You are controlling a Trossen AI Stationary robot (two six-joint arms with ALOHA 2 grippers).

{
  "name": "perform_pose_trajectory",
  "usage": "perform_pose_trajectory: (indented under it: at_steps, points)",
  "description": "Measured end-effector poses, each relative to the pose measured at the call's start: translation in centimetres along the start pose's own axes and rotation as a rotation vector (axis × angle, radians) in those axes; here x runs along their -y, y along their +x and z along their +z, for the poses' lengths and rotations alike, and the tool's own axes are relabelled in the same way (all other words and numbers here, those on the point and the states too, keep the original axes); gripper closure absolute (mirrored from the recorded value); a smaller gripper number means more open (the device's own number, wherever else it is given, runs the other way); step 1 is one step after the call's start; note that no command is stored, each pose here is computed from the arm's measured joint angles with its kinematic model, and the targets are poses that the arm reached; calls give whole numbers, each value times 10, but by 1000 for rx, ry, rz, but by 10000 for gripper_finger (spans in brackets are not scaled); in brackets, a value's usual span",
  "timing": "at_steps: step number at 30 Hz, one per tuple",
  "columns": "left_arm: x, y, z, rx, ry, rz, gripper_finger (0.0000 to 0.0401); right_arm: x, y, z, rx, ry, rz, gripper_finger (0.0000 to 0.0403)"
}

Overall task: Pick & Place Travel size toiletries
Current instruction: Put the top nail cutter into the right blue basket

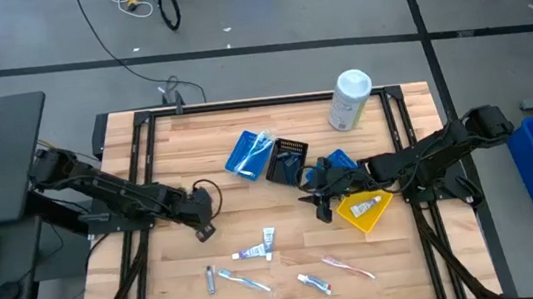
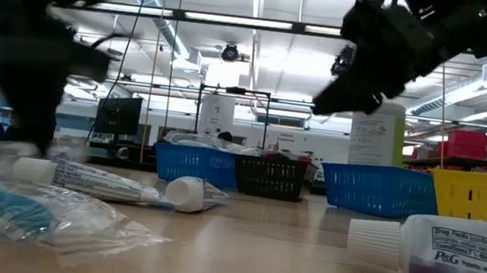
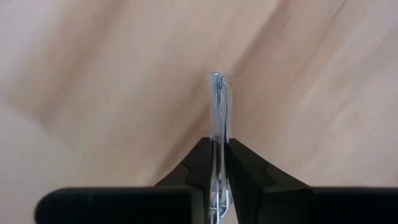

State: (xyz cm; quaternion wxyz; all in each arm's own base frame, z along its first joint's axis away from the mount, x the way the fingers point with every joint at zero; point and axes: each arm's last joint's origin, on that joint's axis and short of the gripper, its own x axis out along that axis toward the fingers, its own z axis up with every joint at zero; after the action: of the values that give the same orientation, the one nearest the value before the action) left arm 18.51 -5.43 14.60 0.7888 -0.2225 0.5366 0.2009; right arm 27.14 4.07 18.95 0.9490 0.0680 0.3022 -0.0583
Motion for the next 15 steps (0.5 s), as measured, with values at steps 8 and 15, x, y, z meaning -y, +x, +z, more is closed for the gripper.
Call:
perform_pose_trajectory:
  at_steps: [8, 15]
  points:
    - [53, -42, 60, 575, 353, -131, 358, -2, 4, 28, 297, 33, 59, 220]
    - [77, -61, 93, 822, 568, -75, 359, 0, 18, 33, 408, 54, 68, 199]
